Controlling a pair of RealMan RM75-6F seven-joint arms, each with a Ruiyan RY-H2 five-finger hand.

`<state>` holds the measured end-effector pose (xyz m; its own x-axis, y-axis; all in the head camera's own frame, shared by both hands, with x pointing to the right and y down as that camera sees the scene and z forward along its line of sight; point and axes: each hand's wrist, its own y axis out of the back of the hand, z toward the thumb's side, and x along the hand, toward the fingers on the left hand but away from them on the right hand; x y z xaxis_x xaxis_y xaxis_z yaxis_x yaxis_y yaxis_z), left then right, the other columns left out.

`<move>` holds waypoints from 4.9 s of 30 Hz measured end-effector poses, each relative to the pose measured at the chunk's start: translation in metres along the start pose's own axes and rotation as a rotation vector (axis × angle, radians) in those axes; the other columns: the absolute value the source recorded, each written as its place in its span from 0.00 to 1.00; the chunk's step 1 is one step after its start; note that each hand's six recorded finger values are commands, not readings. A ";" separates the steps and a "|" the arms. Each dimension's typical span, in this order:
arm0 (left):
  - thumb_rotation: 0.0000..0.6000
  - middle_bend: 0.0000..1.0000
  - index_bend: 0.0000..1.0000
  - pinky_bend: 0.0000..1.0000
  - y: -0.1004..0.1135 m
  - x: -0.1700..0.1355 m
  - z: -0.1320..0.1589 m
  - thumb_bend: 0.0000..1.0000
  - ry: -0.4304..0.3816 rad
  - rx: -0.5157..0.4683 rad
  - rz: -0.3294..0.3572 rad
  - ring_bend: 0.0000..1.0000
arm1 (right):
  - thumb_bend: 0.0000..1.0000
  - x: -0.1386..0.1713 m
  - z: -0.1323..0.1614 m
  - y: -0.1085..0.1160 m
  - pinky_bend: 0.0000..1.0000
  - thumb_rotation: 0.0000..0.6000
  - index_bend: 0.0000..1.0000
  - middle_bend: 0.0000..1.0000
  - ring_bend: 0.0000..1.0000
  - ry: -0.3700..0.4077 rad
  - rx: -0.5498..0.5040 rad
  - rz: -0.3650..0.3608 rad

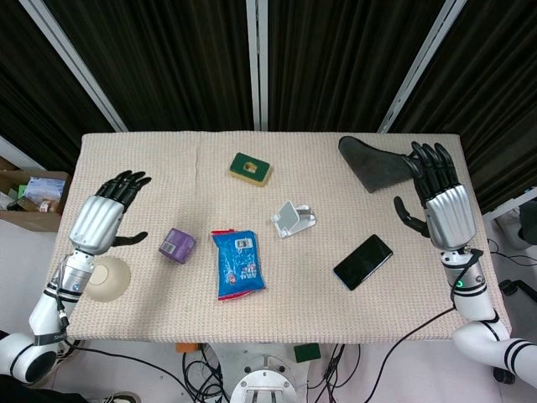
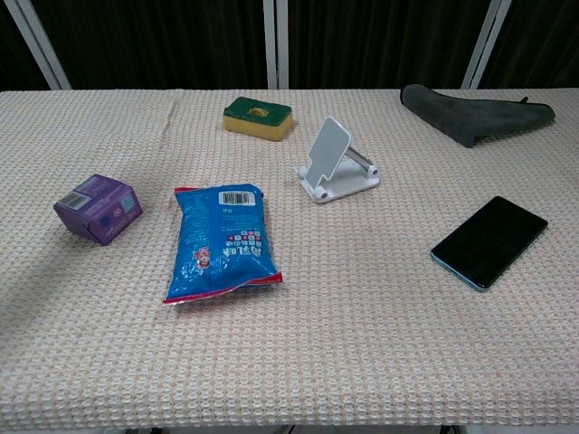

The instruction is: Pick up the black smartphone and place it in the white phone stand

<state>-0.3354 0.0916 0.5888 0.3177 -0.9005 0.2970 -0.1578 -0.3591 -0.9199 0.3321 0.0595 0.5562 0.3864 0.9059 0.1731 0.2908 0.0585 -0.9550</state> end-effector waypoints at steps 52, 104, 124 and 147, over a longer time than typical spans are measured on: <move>1.00 0.11 0.12 0.20 -0.005 0.002 0.000 0.07 -0.002 -0.006 -0.015 0.08 | 0.05 0.097 -0.035 -0.106 0.00 1.00 0.00 0.00 0.00 0.305 0.384 0.998; 1.00 0.10 0.12 0.20 -0.010 0.005 -0.011 0.07 0.010 -0.013 -0.026 0.08 | 0.26 0.099 -0.027 -0.158 0.00 1.00 0.53 0.04 0.00 0.261 0.294 0.982; 1.00 0.11 0.12 0.20 -0.011 0.005 -0.010 0.07 0.008 -0.017 -0.029 0.08 | 0.61 0.100 -0.025 -0.144 0.22 1.00 0.76 0.37 0.27 0.205 0.172 0.943; 1.00 0.10 0.12 0.20 -0.010 0.002 -0.015 0.07 0.020 -0.023 -0.024 0.08 | 0.67 0.082 -0.024 -0.114 0.42 1.00 0.82 0.66 0.56 0.196 0.135 0.768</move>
<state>-0.3469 0.0895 0.6020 0.3025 -0.8964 0.3239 -0.1717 -0.3856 -0.9066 0.3515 0.1174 0.6847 0.5856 0.6246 -0.5167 -0.2221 -0.4894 -0.8433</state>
